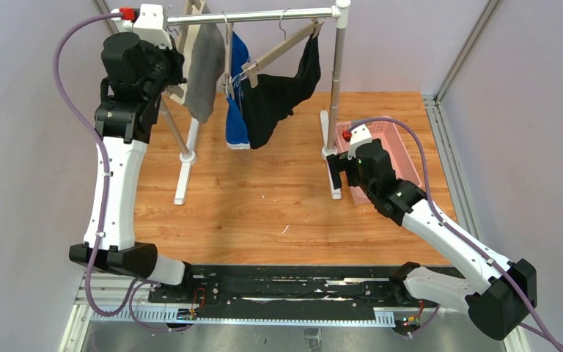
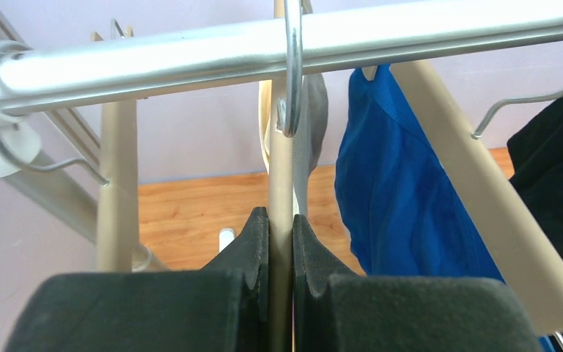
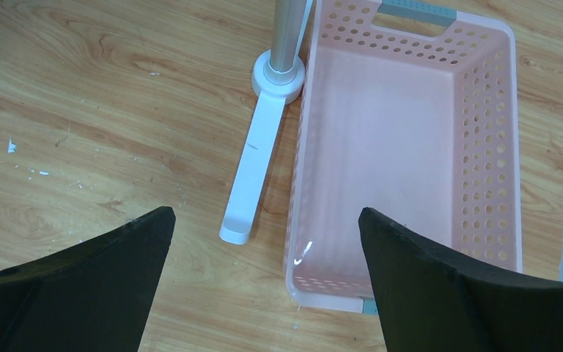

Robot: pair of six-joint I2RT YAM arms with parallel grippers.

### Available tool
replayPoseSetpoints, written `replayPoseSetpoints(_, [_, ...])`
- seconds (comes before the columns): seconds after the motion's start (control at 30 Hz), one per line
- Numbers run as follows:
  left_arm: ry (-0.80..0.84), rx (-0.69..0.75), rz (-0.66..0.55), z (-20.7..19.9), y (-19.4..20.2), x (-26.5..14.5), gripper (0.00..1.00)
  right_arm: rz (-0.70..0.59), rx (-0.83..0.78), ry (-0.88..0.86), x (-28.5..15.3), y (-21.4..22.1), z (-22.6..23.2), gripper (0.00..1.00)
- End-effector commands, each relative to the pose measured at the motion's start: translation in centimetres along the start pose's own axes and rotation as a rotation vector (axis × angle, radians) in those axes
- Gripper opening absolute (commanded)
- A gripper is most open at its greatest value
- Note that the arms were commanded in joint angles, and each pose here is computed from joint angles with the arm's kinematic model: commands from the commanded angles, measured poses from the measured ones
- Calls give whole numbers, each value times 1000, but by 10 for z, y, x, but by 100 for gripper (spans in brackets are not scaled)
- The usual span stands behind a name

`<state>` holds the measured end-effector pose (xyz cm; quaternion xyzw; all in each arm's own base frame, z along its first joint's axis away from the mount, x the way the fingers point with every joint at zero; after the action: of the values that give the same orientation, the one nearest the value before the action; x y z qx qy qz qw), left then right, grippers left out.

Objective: Remove the underwear clipped to the hanger

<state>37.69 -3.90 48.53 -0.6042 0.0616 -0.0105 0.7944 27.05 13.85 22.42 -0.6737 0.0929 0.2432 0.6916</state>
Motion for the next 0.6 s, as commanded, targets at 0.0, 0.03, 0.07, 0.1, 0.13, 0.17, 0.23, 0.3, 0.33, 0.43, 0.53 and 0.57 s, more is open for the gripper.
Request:
replayPoseSetpoints(0.0, [-18, 15, -112, 8, -26, -24, 0, -30, -12, -4, 0, -2, 4, 99])
replayPoseSetpoints(0.03, [-10, 15, -107, 7, -24, -26, 0, -30, -13, -5, 0, -2, 4, 99])
replayPoseSetpoints(0.07, [-3, 15, -102, 6, -21, -28, 0, -31, -13, -6, 0, -3, 5, 99])
replayPoseSetpoints(0.1, [2, 16, -95, 4, -18, -31, 0, -32, -12, -5, 0, -3, 5, 99])
replayPoseSetpoints(0.13, [7, 17, -87, 3, -14, -33, 0, -33, -12, -3, 1, -3, 4, 99])
replayPoseSetpoints(0.17, [10, 16, -76, 2, -9, -36, 0, -33, -12, -3, 2, -2, 5, 99])
replayPoseSetpoints(0.23, [17, 18, -47, -1, 2, -41, 0, -34, -12, -4, 3, -2, 5, 99])
replayPoseSetpoints(0.3, [28, 20, -19, -5, 14, -49, 0, -31, -13, -4, 5, -2, 6, 99])
replayPoseSetpoints(0.33, [39, 18, -10, -7, 19, -53, 0, -28, -14, -5, 6, -2, 7, 99])
replayPoseSetpoints(0.43, [103, 0, 19, -21, 40, -65, 0, -26, -18, -12, 8, -3, 9, 99])
replayPoseSetpoints(0.53, [170, -17, 46, -35, 61, -82, 0, -29, -20, -17, 10, -5, 11, 99])
replayPoseSetpoints(0.57, [188, -24, 64, -39, 70, -88, 0, -31, -19, -18, 11, -6, 12, 99])
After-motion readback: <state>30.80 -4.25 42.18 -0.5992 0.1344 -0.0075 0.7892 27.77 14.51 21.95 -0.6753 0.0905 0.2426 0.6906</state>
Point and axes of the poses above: each gripper's point midway between its finger pads, its own x axis out along the fingers, its own z axis along the line the jaws close on, y = z × x, the point moved 4 cm from there along -x, back along the fingers, and after that the axes turned 14 degrees about x, right-handed, at the moved point
